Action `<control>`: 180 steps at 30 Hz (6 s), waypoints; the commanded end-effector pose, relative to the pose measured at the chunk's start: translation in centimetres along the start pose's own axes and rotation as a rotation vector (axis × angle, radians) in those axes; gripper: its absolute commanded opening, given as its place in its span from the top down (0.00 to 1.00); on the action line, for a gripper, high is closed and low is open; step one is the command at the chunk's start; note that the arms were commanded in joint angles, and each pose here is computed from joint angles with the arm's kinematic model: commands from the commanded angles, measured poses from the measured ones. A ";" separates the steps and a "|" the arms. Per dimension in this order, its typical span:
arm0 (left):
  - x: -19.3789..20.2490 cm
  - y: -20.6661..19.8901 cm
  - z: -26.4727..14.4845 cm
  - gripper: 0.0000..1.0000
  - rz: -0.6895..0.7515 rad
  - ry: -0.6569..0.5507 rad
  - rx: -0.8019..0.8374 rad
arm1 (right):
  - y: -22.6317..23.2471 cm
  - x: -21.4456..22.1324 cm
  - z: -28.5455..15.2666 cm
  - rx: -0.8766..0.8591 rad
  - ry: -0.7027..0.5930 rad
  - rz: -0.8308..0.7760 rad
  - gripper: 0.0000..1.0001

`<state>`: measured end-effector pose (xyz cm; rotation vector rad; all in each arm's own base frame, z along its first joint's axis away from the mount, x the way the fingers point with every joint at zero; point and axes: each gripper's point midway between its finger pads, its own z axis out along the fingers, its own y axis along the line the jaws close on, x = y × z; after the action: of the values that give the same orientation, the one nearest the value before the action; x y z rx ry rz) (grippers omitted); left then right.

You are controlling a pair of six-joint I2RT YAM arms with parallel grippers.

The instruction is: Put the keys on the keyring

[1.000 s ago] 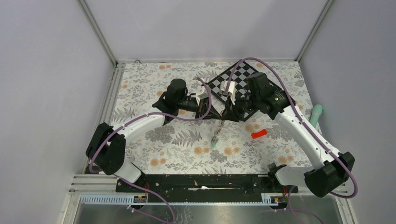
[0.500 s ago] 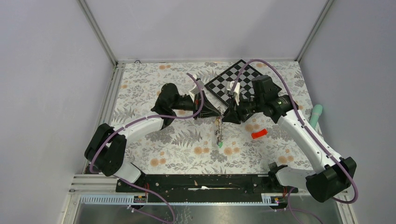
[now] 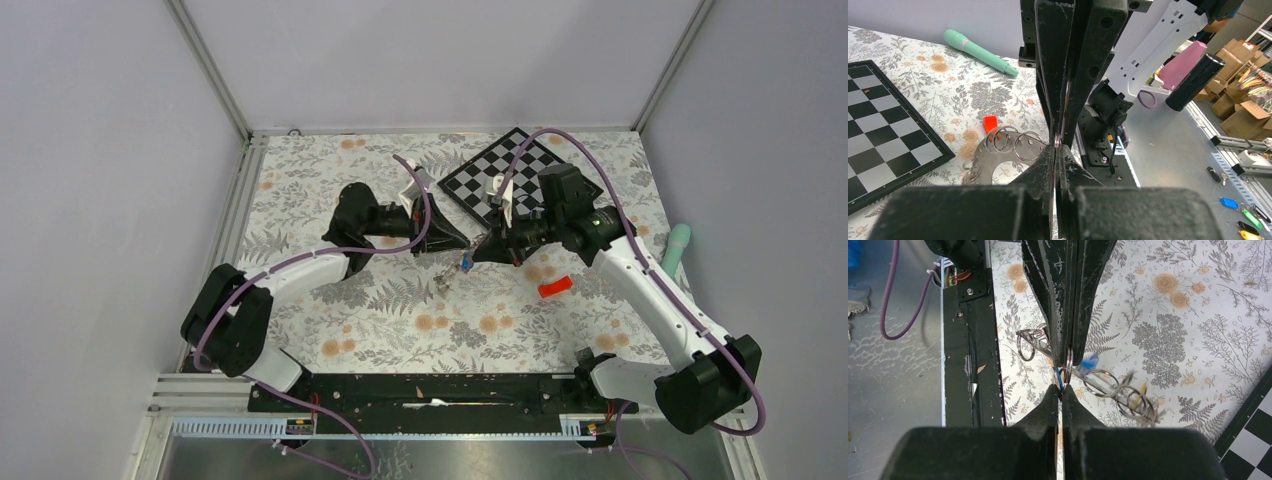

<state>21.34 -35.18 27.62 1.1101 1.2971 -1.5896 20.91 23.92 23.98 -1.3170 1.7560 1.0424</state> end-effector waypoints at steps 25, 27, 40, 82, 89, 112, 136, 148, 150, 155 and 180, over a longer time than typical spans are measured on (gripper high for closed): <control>-2.4 -2.1 0.0 1.00 0.101 -0.097 0.057 | 0.1 -4.5 -2.6 0.071 -0.077 -0.133 0.60; -2.4 -2.1 0.0 1.00 0.102 -0.096 0.056 | 0.2 -4.8 -2.6 0.056 -0.084 -0.130 0.62; -2.5 -2.1 0.0 1.00 0.105 -0.097 0.053 | 0.5 -3.8 -1.0 -0.033 -0.102 -0.060 0.65; 0.3 0.8 0.1 0.51 0.391 0.279 0.051 | -0.8 -0.9 -0.9 0.044 0.097 -0.120 1.00; 1.4 0.6 1.6 0.54 0.394 0.297 0.086 | -0.7 -1.0 -0.7 0.038 0.088 -0.115 1.00; 0.7 0.8 2.3 0.72 0.365 0.267 0.074 | -0.4 0.1 -0.5 0.030 0.091 -0.105 1.00; 2.4 0.5 1.8 1.00 0.327 0.275 0.080 | -0.4 -0.2 -0.6 0.041 0.083 -0.107 1.00; -1.9 -0.8 0.6 1.00 0.186 0.073 0.048 | -0.5 -2.0 -1.6 0.069 -0.001 -0.078 0.68; -2.5 -1.3 0.5 1.00 0.176 0.037 0.054 | -0.4 -2.2 -1.7 0.063 -0.014 -0.072 0.61; -3.1 -2.0 0.4 1.00 0.145 0.002 0.056 | 0.1 -1.3 -1.5 0.033 -0.029 -0.051 0.54; -3.3 -2.7 0.5 1.00 0.102 -0.057 0.083 | 0.4 -0.2 -0.1 -0.038 -0.053 0.000 0.95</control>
<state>20.37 -35.28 29.37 1.1330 1.2546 -1.6192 20.42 23.62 23.55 -1.3085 1.7416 1.0788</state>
